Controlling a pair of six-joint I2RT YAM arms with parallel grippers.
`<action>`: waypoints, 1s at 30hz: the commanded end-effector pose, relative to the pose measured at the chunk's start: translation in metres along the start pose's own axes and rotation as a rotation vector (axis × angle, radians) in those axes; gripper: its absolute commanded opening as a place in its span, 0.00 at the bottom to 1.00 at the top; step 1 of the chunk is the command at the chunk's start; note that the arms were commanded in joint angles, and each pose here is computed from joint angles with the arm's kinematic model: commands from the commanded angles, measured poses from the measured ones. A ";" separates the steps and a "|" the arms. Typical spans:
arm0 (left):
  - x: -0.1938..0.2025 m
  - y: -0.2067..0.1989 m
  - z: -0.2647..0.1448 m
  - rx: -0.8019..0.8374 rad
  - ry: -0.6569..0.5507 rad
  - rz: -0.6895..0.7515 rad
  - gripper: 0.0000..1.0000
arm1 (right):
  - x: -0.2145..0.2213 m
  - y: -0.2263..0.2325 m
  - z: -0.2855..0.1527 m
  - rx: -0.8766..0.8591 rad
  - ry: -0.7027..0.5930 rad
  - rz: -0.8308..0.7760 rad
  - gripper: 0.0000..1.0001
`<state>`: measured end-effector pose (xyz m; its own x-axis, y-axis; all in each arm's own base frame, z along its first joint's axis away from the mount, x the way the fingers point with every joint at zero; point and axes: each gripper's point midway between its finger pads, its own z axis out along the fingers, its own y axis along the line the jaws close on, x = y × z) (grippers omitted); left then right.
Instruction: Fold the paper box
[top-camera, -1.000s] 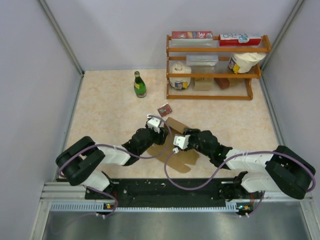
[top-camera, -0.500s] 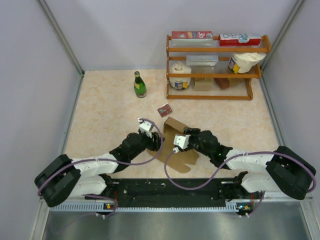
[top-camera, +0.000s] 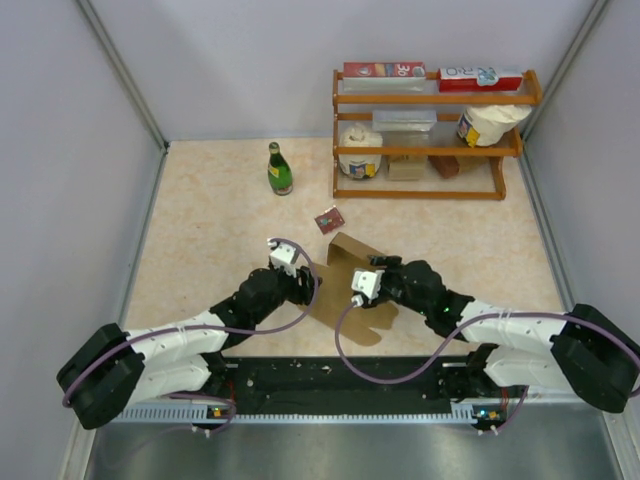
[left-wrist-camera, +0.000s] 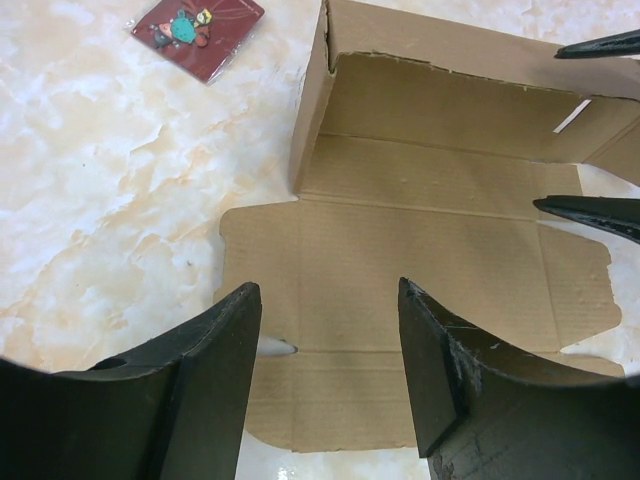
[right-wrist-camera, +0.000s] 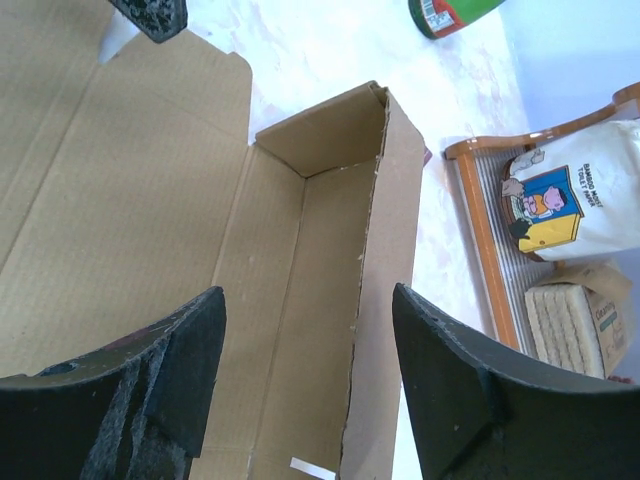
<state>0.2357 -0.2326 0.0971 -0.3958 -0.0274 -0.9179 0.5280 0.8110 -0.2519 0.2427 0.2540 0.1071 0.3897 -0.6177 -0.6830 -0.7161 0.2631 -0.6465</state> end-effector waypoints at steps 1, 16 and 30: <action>-0.019 -0.003 0.001 -0.007 -0.053 -0.017 0.62 | -0.044 -0.020 -0.003 0.034 -0.133 0.043 0.67; -0.032 0.001 -0.003 -0.044 -0.090 -0.047 0.64 | -0.117 -0.091 0.000 0.099 -0.263 0.688 0.03; -0.040 0.000 -0.002 -0.049 -0.096 -0.047 0.56 | -0.076 -0.107 0.043 0.190 -0.131 0.985 0.00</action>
<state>0.2432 -0.2237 0.1098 -0.3844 -0.0727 -0.9203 0.4660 0.8453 -0.2614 0.3027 0.2998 0.2101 -0.2167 -0.0644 -0.9741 -0.6887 0.7173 0.1058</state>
